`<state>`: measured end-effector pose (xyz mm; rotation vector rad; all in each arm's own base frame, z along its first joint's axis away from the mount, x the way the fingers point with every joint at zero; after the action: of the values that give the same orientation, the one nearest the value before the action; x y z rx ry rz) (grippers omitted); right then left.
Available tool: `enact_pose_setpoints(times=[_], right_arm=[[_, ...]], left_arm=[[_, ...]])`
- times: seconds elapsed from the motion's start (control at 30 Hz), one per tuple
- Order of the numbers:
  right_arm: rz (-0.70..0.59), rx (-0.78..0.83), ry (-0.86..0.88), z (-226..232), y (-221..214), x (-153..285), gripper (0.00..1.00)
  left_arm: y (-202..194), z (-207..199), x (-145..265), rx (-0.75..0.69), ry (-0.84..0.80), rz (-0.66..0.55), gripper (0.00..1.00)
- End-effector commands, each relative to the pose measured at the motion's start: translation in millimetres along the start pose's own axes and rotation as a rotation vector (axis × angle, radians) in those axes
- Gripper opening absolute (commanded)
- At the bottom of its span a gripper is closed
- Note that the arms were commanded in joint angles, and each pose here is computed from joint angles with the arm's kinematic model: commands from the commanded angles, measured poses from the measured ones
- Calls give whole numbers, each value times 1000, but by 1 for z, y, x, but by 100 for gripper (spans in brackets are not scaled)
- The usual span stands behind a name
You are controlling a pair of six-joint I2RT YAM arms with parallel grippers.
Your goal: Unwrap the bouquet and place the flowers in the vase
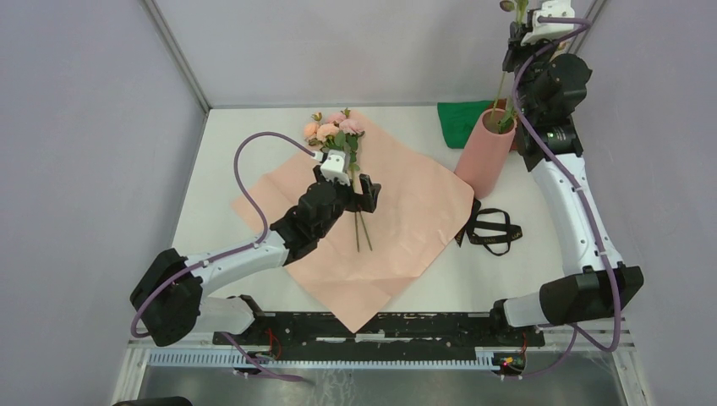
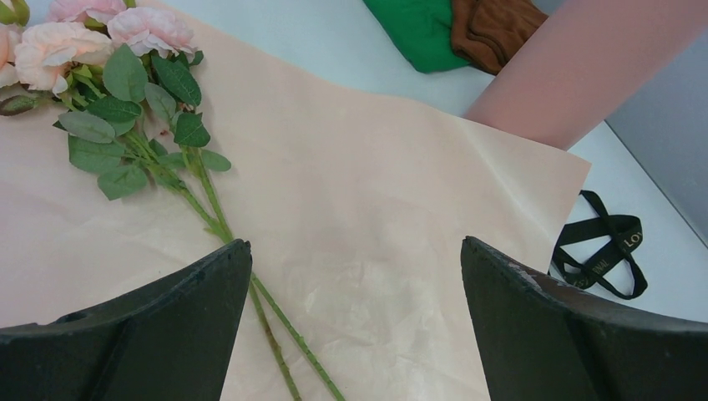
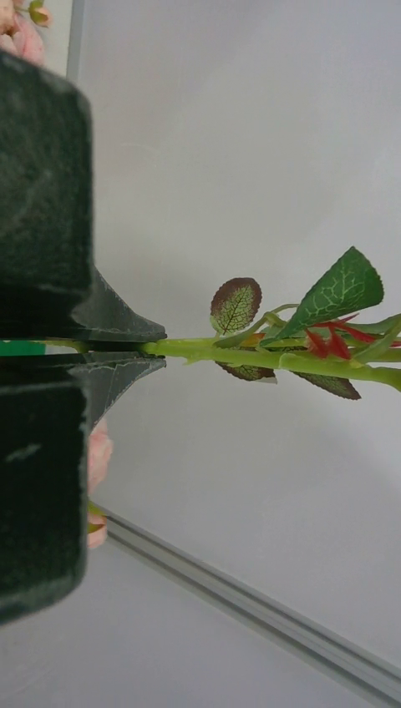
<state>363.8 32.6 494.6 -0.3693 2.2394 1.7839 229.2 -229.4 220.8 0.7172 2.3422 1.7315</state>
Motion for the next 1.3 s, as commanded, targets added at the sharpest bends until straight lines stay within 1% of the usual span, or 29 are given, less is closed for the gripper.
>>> enact_pose_setpoints(times=[0.0,0.17,0.23,0.27,0.37,0.43,0.53,0.63,0.77,0.87,0.9,0.93,1.03,1.13,1.27], right_arm=[[-16,-27,1,-3,-10,17,0],[71,-67,35,8,-60,34,0],[90,-77,59,13,-74,40,3],[103,-80,65,15,-80,43,8],[120,-88,67,17,-89,48,43],[107,-93,65,17,-88,52,53],[92,-94,76,17,-82,54,59],[77,-102,108,18,-76,59,61],[39,-148,140,20,-68,76,61],[3,-186,169,23,-64,95,61],[-12,-203,183,24,-64,101,61],[-30,-214,200,26,-62,105,61],[-39,-232,240,30,-61,109,62],[-44,-237,254,33,-60,113,62],[-61,-252,287,40,-58,118,64]], left_arm=[[17,-5,-3,3,10,-65,100],[17,-4,-3,3,20,-64,100],[16,-4,-3,3,21,-63,100],[16,-4,-3,3,21,-61,100],[16,-4,-3,6,21,-59,100],[15,-4,-4,8,25,-56,100],[14,-4,-6,14,38,-52,100],[13,-3,-10,25,82,-44,100],[15,0,-18,41,205,-18,100],[22,-3,-28,29,341,77,100],[34,-8,-32,38,380,85,100],[35,-7,-34,32,438,124,99],[43,-9,-42,53,554,164,96],[44,-5,-47,120,589,190,99],[31,11,-60,227,582,257,99]])
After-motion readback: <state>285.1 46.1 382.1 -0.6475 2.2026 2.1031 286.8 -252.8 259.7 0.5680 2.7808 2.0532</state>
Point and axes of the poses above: each gripper's point midway between its finger pads, its own x axis back along the fingers, its own z axis along the line the jaws close on, y = z × x, the point moved 10 cm from there along x, back along the fingers, and after that the axes turned 4 degrees about x, right-handed, at the moved point
